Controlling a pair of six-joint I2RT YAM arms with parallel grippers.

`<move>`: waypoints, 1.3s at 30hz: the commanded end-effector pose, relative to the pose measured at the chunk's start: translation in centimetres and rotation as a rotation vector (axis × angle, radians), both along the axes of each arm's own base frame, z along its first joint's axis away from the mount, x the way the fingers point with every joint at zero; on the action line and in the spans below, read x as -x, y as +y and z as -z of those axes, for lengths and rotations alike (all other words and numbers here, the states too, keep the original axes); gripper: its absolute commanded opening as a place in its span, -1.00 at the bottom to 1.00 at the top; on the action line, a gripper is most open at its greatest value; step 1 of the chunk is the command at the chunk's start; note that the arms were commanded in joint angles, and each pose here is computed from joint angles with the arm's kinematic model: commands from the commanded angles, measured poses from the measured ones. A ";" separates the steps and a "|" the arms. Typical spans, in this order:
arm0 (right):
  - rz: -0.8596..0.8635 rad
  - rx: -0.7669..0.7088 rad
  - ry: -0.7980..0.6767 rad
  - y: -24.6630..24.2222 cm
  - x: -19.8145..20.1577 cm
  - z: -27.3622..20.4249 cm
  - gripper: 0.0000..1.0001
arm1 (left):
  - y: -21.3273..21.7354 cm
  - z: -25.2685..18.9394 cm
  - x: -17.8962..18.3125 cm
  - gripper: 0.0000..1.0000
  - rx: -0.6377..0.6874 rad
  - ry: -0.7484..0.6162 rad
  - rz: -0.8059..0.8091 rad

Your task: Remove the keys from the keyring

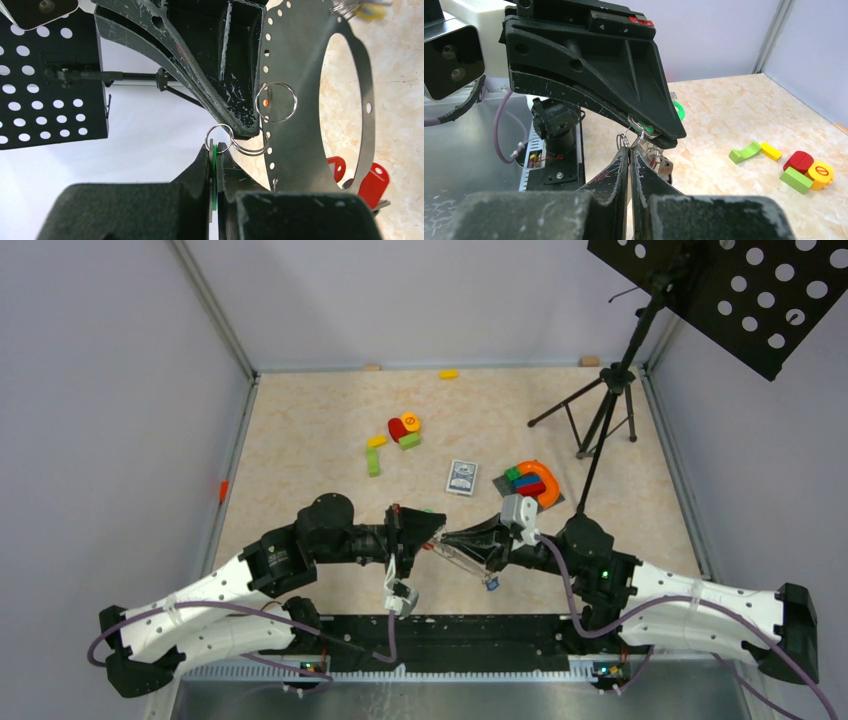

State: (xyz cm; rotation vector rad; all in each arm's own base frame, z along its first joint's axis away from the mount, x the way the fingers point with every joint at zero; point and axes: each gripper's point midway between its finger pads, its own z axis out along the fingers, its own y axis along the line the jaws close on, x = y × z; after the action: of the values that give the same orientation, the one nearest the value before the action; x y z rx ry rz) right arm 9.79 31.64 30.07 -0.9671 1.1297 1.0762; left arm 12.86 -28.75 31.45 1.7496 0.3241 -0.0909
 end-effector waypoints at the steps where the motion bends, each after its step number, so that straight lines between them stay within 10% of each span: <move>1: -0.012 -0.059 0.039 -0.2 0.5 -1.0 -1.00 | 0.0 -4.6 0.0 -1.00 0.125 -0.061 0.000; 39: 0.148 -0.295 0.160 -2.1 -2.2 -4.1 -1.00 | 0.8 -3.3 -1.7 -1.00 0.135 -0.081 -0.107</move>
State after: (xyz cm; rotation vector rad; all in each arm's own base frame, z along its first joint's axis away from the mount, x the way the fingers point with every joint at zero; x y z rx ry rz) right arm 11.89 30.46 31.41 -0.6560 1.1903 1.1495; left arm 14.37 -28.18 32.51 1.6818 0.3601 0.0052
